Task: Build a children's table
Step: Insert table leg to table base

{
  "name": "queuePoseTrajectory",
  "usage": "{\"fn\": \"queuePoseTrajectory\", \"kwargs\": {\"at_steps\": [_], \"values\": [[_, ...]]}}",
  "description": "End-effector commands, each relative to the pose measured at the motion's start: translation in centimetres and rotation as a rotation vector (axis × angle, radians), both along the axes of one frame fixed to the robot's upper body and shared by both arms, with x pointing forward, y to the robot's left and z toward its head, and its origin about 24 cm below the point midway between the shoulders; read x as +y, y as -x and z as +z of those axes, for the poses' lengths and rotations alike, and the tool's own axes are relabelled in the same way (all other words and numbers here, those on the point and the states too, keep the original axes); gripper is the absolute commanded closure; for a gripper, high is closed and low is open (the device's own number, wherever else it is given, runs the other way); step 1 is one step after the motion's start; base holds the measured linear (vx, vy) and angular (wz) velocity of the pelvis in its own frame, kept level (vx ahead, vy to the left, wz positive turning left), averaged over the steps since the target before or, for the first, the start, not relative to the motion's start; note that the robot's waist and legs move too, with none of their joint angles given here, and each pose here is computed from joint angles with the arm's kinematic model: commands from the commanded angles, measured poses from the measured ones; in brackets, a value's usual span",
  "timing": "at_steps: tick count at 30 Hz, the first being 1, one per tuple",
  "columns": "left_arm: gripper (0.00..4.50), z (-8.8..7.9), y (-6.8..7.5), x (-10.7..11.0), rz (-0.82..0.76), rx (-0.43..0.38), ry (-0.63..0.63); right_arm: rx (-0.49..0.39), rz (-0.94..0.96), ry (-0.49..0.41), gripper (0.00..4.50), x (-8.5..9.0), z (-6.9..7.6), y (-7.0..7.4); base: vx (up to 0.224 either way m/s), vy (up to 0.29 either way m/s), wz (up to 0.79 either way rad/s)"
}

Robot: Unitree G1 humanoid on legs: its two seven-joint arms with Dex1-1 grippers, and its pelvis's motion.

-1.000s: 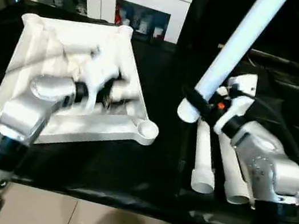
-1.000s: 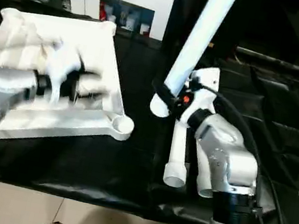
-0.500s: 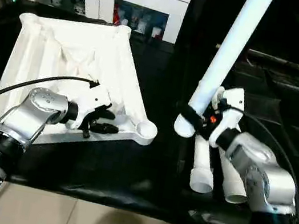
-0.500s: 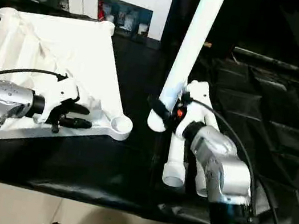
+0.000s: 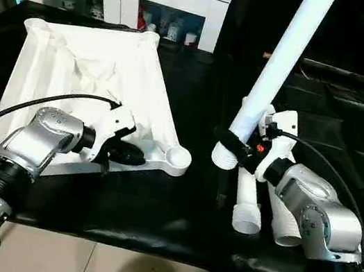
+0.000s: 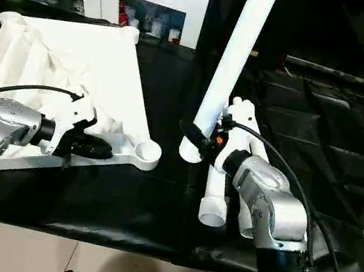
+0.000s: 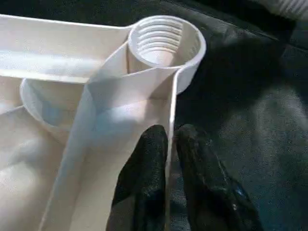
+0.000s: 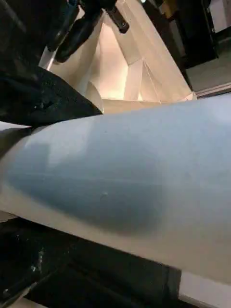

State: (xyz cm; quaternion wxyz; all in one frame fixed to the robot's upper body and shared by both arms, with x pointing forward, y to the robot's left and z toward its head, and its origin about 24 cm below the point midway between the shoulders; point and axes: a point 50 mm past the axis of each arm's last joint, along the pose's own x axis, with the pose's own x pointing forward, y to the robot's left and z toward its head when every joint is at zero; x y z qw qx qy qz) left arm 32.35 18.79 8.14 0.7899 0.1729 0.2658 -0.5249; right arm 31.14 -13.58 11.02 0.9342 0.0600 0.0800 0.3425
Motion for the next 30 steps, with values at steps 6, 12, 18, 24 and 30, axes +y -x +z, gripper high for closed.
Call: {"fn": "queuePoseTrajectory", "kwargs": {"at_steps": [6, 12, 18, 24, 30], "values": [[4.12, -0.7, -0.4, 0.2, -0.007, -0.031, -0.101, -0.017, 0.0, 0.02, 2.57, -0.5, 0.4, 0.3, 0.0, 0.0, 0.0], [4.12, -1.1, -0.6, 0.2, -0.01, -0.05, -0.131, -0.023, 0.006, 0.021, 2.57, -0.6, 0.6, 0.4, 0.0, 0.0, 0.0], [4.12, -1.0, -1.0, 0.1, 0.0, -0.073, -0.114, -0.024, 0.01, 0.021, 2.57, -0.7, 0.7, 0.3, 0.0, 0.0, 0.0], [4.12, -0.7, -0.9, -0.1, -0.012, -0.074, -0.057, -0.02, 0.027, 0.021, 2.57, -0.7, 0.7, 0.4, 0.0, 0.0, 0.0], [3.95, -0.5, -0.8, -0.3, -0.012, -0.064, -0.017, -0.012, 0.044, 0.028, 2.57, -0.7, 0.6, 0.4, 0.0, 0.0, 0.0]]}}
